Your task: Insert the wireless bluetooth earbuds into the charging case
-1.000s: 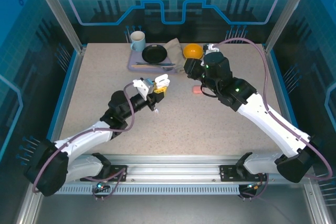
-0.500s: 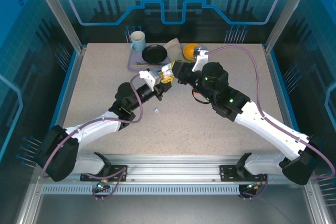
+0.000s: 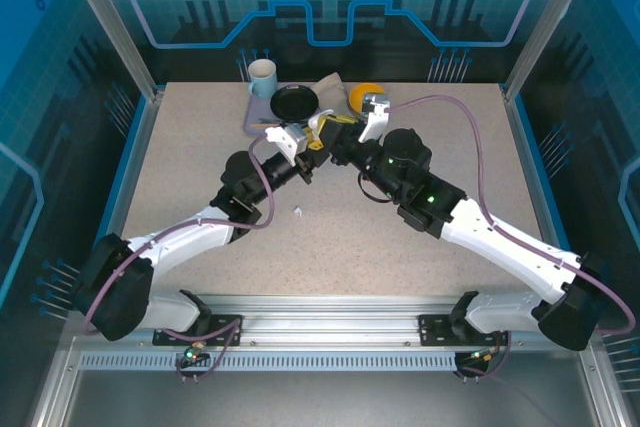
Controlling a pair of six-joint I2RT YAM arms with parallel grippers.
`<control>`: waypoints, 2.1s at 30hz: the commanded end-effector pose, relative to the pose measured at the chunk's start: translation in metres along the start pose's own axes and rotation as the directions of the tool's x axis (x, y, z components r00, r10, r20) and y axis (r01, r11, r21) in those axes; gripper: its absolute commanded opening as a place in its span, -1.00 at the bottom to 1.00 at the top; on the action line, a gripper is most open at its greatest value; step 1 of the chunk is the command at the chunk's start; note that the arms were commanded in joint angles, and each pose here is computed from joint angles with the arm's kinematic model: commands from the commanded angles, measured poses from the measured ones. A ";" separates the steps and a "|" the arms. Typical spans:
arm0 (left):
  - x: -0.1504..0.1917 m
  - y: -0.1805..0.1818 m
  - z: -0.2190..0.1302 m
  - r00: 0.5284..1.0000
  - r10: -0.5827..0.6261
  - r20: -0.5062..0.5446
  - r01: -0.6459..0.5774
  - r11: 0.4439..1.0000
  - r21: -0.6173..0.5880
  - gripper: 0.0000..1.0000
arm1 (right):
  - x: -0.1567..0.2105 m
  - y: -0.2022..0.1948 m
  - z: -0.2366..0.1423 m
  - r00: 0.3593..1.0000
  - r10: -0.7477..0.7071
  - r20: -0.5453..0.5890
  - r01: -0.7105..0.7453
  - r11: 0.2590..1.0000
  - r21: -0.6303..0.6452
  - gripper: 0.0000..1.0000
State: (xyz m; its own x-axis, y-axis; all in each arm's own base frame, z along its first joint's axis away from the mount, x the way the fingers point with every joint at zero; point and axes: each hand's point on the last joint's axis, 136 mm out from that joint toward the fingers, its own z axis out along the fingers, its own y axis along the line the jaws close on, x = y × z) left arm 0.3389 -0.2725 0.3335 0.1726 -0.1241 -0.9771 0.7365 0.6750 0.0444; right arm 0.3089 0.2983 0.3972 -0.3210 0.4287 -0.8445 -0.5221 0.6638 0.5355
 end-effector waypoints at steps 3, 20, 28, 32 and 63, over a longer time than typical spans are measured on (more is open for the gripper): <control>-0.026 -0.001 0.006 0.997 0.002 0.073 -0.002 1.000 -0.001 -1.00 | -0.002 0.007 0.006 0.999 0.012 0.050 -0.010 1.000 -0.026 -0.59; -0.031 0.000 0.008 0.997 -0.013 0.076 0.013 1.000 0.003 -1.00 | 0.011 -0.012 0.011 0.999 0.009 0.044 -0.010 0.999 0.032 -0.63; -0.033 0.000 0.009 0.997 -0.015 0.082 0.015 1.000 0.000 -1.00 | 0.014 -0.017 0.010 0.999 -0.001 0.044 -0.001 0.999 0.034 -0.67; -0.034 0.000 0.010 0.996 -0.023 0.083 0.023 1.000 0.000 -1.00 | 0.017 -0.018 0.009 0.999 -0.007 0.040 0.006 1.000 0.025 -0.68; -0.035 0.005 0.014 0.995 -0.052 0.081 0.054 0.998 -0.018 -1.00 | 0.020 -0.020 -0.003 0.998 -0.064 -0.012 0.064 0.998 0.014 -0.29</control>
State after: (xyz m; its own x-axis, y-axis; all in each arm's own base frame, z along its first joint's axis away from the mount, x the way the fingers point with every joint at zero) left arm 0.3496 -0.2758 0.3337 0.1086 -0.1465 -0.9832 0.7304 0.6827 -0.0211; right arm 0.3126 0.2991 0.3637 -0.2909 0.3864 -0.8752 -0.5336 0.6938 0.4837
